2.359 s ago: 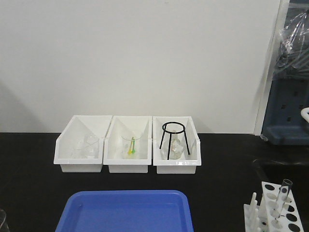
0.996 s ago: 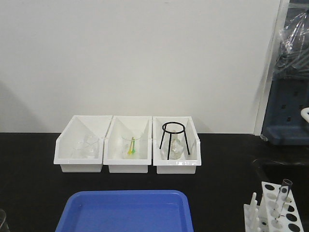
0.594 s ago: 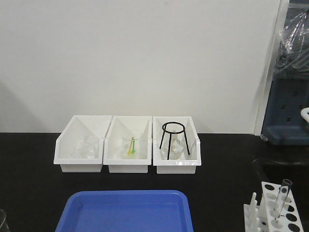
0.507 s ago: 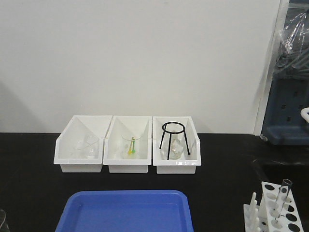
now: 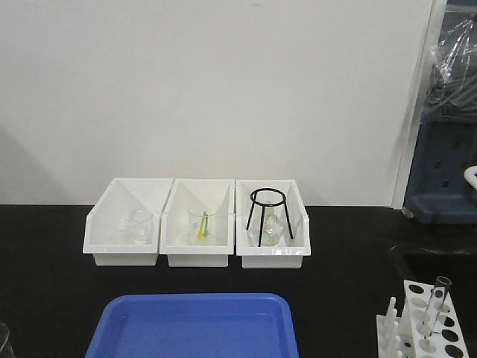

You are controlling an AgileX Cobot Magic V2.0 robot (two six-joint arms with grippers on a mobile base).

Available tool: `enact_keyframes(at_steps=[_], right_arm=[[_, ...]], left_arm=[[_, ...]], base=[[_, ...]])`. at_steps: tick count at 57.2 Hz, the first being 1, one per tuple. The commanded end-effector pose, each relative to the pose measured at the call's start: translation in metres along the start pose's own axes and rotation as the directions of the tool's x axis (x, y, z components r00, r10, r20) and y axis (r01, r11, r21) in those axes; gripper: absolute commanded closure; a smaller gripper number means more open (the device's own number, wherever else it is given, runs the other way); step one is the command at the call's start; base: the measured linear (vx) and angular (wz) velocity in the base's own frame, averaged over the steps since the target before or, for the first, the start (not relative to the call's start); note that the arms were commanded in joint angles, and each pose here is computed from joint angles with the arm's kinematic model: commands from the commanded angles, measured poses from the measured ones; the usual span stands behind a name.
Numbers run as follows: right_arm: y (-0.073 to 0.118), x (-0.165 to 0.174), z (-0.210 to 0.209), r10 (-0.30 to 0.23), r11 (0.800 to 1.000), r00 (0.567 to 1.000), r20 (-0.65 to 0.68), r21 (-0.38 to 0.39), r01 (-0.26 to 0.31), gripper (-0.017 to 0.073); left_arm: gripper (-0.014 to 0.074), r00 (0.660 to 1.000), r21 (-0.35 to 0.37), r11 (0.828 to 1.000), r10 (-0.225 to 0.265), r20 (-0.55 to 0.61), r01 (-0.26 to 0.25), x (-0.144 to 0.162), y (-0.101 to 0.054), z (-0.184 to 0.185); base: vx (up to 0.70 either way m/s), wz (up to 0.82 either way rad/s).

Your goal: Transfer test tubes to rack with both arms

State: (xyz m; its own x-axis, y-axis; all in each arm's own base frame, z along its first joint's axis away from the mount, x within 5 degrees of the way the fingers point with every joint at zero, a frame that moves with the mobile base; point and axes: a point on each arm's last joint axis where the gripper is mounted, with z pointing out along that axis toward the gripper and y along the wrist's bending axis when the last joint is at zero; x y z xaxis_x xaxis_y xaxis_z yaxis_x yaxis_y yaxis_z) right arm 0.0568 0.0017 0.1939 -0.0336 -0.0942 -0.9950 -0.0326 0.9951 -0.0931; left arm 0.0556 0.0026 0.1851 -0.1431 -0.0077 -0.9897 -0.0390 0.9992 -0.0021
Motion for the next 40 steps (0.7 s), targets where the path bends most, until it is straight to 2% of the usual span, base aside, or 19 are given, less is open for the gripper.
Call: enact_keyframes(at_steps=[1,40], right_arm=[[-0.0007,-0.0027,0.0002,-0.003,1.000,0.998,0.065,0.014,0.002,0.0571],[-0.0007,-0.0027,0.0002,-0.003,1.000,0.998,0.065,0.014,0.002,0.0568]], left_arm=[[0.0598,0.992,0.006,1.000,-0.010,0.124,0.010,-0.0181,-0.0004,-0.0039],[0.0598,0.992,0.006,1.000,-0.010,0.124,0.010,-0.0181,-0.0004,-0.0039]], base=[[0.00,0.00],[0.00,0.00]])
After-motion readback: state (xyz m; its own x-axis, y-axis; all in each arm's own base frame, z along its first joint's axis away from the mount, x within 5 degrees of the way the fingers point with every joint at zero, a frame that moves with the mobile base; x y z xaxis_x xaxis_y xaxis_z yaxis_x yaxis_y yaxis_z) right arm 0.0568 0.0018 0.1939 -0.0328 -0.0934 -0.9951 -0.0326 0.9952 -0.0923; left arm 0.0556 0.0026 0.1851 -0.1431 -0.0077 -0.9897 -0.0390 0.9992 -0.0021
